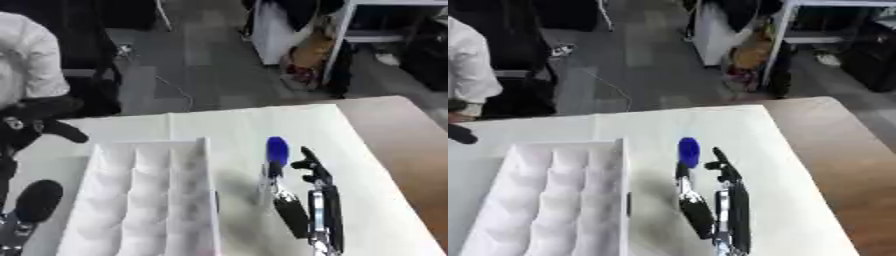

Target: Pick up objects on the table and place them in the box.

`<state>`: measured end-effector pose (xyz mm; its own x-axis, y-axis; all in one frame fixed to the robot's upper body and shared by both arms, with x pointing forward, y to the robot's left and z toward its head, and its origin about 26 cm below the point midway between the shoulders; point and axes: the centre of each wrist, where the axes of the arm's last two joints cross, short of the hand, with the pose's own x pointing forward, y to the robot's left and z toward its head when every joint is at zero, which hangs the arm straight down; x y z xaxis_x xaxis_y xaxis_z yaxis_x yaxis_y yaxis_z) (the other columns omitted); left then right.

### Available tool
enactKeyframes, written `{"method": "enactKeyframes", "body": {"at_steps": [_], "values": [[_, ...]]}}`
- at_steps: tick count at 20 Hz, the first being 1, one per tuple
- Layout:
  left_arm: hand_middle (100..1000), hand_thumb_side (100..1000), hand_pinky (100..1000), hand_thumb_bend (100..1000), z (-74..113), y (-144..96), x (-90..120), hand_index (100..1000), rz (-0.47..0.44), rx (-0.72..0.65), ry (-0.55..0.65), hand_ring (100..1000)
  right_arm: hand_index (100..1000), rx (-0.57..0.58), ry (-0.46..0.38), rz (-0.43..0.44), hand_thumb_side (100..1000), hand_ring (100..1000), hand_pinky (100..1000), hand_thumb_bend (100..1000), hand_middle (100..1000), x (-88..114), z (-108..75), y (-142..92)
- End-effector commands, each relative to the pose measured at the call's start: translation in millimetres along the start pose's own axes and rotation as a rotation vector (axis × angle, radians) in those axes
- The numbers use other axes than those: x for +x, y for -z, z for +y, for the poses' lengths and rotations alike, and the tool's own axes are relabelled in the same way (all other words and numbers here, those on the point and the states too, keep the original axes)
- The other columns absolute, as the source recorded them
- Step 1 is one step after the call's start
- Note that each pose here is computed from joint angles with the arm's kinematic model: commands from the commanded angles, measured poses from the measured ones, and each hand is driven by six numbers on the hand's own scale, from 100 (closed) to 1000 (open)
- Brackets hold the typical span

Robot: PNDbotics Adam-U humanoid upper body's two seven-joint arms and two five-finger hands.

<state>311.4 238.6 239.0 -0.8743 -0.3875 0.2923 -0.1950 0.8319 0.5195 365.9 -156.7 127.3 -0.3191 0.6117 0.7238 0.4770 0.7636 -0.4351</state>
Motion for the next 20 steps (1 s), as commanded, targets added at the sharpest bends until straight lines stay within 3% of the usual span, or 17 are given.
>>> {"method": "enactKeyframes", "body": {"at_steps": [1, 8, 20], "values": [[776, 874, 662, 517, 2.7, 4, 6, 878, -0.031, -0.002, 0.003, 549, 940, 0.003, 0.017, -0.03, 835, 883, 748, 481, 662, 10, 2.4, 5], [776, 876, 662, 515, 2.1, 2, 5, 877, -0.022, -0.006, 0.001, 547, 940, 0.029, -0.005, -0.049, 841, 886, 754, 548, 673, 13, 9.2, 15], [776, 876, 662, 515, 0.7, 2, 5, 877, -0.022, -0.007, -0.006, 547, 951, 0.019, -0.057, -0.027, 825, 897, 759, 518, 697, 1, 5.8, 34]]}}
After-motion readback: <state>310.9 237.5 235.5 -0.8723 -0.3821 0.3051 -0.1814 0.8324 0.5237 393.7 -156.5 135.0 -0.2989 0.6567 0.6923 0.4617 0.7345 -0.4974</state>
